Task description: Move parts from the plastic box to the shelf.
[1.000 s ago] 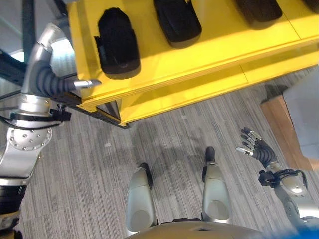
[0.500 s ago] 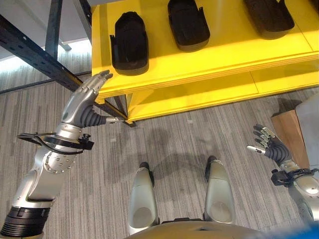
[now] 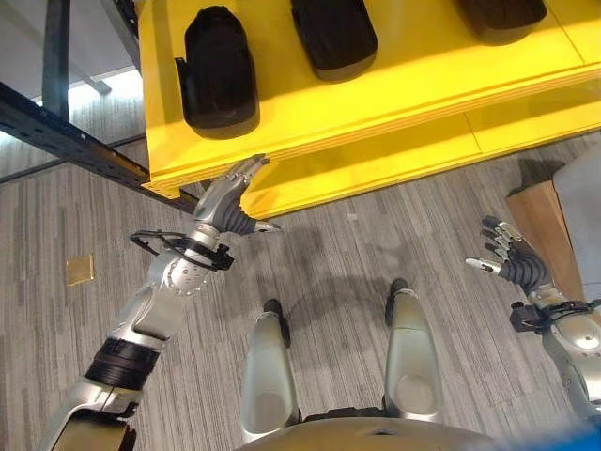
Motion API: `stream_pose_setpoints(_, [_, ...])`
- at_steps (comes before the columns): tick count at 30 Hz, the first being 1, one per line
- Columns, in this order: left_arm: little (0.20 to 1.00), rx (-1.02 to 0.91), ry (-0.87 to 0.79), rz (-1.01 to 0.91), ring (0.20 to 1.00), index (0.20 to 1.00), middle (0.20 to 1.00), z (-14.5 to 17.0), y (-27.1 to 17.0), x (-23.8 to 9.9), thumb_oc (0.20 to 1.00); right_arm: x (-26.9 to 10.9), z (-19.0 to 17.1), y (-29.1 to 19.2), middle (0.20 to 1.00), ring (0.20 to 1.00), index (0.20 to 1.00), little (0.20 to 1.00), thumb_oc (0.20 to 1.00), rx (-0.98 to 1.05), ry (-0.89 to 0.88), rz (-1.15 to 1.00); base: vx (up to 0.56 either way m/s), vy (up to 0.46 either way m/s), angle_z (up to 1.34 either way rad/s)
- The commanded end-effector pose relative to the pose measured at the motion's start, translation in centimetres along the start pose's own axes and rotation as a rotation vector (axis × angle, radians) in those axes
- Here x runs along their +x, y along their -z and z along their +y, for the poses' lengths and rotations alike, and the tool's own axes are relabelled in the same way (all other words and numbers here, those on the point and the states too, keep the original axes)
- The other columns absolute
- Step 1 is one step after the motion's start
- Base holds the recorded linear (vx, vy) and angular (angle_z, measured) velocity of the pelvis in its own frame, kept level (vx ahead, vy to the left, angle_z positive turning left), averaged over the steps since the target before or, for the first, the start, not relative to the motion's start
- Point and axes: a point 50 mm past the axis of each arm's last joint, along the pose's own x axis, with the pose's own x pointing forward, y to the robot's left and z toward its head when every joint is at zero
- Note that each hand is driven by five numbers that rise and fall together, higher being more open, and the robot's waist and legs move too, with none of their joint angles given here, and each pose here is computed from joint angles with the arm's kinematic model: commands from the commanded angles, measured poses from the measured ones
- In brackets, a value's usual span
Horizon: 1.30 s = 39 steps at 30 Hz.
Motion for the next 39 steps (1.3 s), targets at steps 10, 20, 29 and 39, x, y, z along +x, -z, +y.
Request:
stream_pose_setpoints(10, [1.0, 0.047, 0.04, 0.034, 1.0, 1.0, 1.0, -1.0, 0.9, 1.5, 1.0, 1.4, 0.3, -2.9, 1.0, 1.0, 1.0, 1.0, 1.0, -0.034, 0.027, -0.164, 0.0, 0.0, 0.0])
stream_pose_setpoints(20, [1.0, 0.089, 0.021, 0.035, 1.0, 1.0, 1.0, 0.1, 0.9, 2.2, 1.0, 1.7, 0.3, -3.3, 1.0, 1.0, 1.0, 1.0, 1.0, -0.052, 0.033, -0.187, 0.01, 0.003, -0.01])
stream_pose_setpoints(29, [1.0, 0.173, -0.057, 0.044, 1.0, 1.0, 1.0, 3.2, 1.5, 0.6, 1.0, 1.6, 0.2, -3.2, 1.0, 1.0, 1.0, 1.0, 1.0, -0.057, 0.022, -0.175, 0.0, 0.0, 0.0])
stream_pose_setpoints(39, [1.0, 0.223, -0.104, 0.051, 1.0, 1.0, 1.0, 5.2, 1.8, -0.8, 1.0, 1.5, 0.2, -3.1, 1.0, 1.0, 1.0, 1.0, 1.0, -0.061, 0.007, -0.162, 0.0, 0.0, 0.0])
